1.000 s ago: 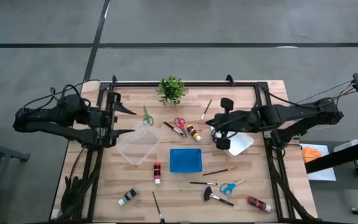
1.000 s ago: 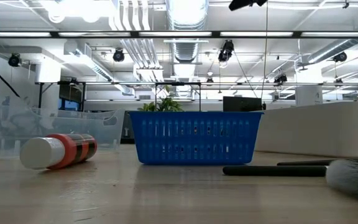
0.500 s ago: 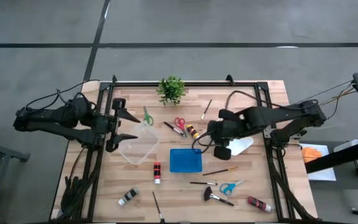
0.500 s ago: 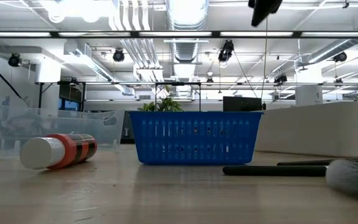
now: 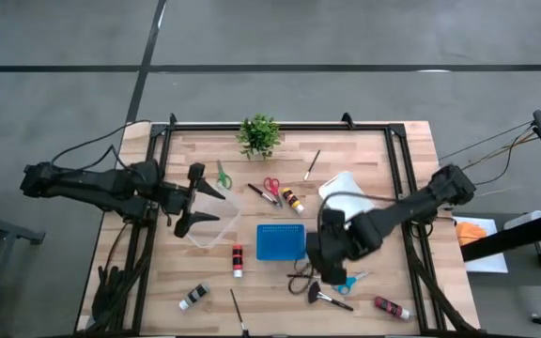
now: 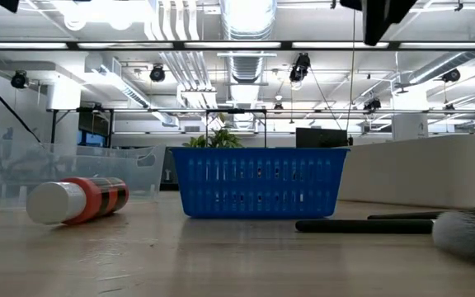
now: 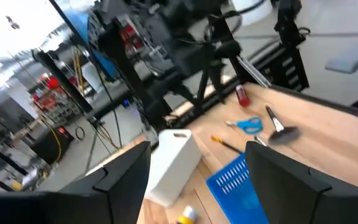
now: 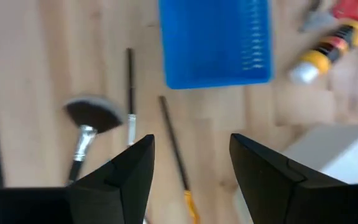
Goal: Pick & Place Paint Supplies
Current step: Put the highlighter brush in the white bin
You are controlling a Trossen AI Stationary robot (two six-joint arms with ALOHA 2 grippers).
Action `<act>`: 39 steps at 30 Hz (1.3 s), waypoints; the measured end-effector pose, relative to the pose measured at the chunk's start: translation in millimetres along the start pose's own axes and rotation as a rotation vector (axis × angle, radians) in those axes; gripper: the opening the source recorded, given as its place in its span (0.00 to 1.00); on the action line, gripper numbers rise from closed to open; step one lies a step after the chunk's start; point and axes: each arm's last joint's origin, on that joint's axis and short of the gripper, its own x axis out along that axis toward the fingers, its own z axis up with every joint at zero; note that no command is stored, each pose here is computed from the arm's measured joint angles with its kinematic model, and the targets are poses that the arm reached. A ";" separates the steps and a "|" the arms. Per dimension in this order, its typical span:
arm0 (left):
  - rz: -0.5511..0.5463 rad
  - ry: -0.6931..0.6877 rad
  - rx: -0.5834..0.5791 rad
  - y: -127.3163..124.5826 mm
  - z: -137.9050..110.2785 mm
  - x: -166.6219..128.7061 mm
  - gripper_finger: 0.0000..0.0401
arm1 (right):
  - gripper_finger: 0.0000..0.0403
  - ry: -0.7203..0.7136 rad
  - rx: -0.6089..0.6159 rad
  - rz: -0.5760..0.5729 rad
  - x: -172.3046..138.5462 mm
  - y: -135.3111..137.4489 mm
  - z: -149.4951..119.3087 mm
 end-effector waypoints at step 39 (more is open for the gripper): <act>-0.319 -0.150 -0.141 -66.3 30.9 21.5 0.67 | 0.52 0.060 0.003 -0.031 117.8 132.9 -22.3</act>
